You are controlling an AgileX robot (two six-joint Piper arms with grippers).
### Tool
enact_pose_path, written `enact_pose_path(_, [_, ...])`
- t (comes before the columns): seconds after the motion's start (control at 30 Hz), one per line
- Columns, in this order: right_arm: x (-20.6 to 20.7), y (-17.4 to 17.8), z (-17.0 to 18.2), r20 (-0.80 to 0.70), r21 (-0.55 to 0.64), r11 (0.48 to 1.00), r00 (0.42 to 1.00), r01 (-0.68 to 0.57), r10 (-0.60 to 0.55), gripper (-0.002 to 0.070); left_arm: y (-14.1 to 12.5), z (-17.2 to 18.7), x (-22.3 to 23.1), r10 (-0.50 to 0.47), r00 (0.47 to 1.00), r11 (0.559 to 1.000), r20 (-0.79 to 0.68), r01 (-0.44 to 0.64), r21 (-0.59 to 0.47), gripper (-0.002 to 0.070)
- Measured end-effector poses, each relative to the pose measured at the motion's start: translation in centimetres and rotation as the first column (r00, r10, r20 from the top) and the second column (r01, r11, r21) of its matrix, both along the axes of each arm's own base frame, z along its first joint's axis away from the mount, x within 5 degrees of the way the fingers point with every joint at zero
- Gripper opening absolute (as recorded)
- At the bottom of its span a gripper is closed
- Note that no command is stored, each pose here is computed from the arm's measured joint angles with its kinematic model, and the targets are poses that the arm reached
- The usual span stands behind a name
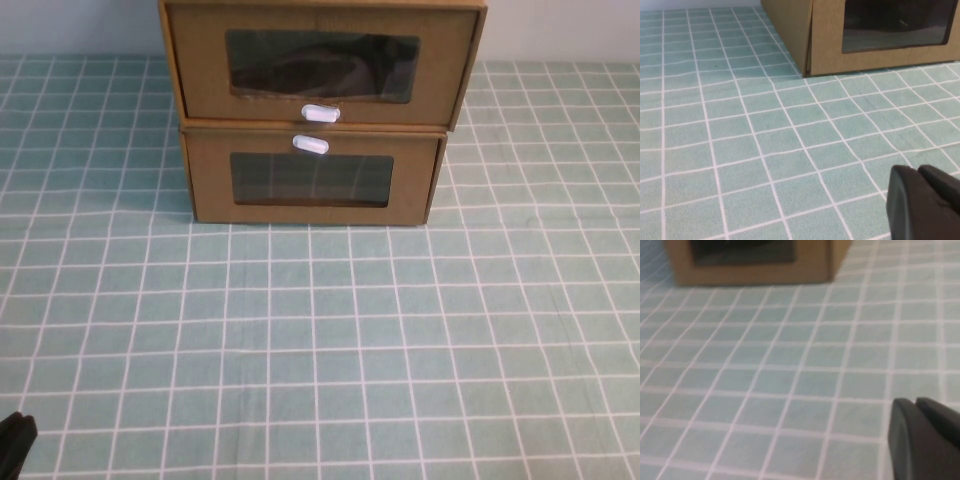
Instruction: Close the shoe box
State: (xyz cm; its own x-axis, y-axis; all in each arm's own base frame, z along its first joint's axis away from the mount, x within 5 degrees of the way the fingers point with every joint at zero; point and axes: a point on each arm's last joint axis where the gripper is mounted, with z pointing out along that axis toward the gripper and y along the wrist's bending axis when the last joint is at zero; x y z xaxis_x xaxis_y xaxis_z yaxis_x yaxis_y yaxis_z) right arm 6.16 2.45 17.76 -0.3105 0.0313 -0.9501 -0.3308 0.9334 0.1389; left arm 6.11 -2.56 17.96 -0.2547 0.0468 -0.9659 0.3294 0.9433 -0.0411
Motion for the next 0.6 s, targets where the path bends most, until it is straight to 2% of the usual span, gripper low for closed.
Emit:
enact_pose_path(0.1, [0.2,-1.1,0.4,0.061,0.008,0.987,0.985,0.159,-0.16,-0.0011,0.0,0.0,0.0,0.0,1.0,1.0,0.0,0.0,0.0,-0.0005])
enact_pose_path(0.23, [-0.2,-2.0,0.5,0.086,0.012,0.955,0.951,0.297,-0.297,-0.0011,0.0,0.0,0.0,0.0,1.0,1.0,0.0,0.0,0.0,-0.0005])
enact_pose_path(0.33, [-0.6,-2.3,0.2,0.077,0.006,0.945,0.942,0.326,-0.326,-0.0011,0.0,0.0,0.0,0.0,1.0,1.0,0.0,0.0,0.0,-0.0005])
enact_pose_path(0.6, [-0.8,-2.3,-0.4,0.039,-0.068,0.947,0.949,0.314,-0.312,-0.0011,0.0,0.0,0.0,0.0,1.0,1.0,0.001,0.0,0.002,-0.0005])
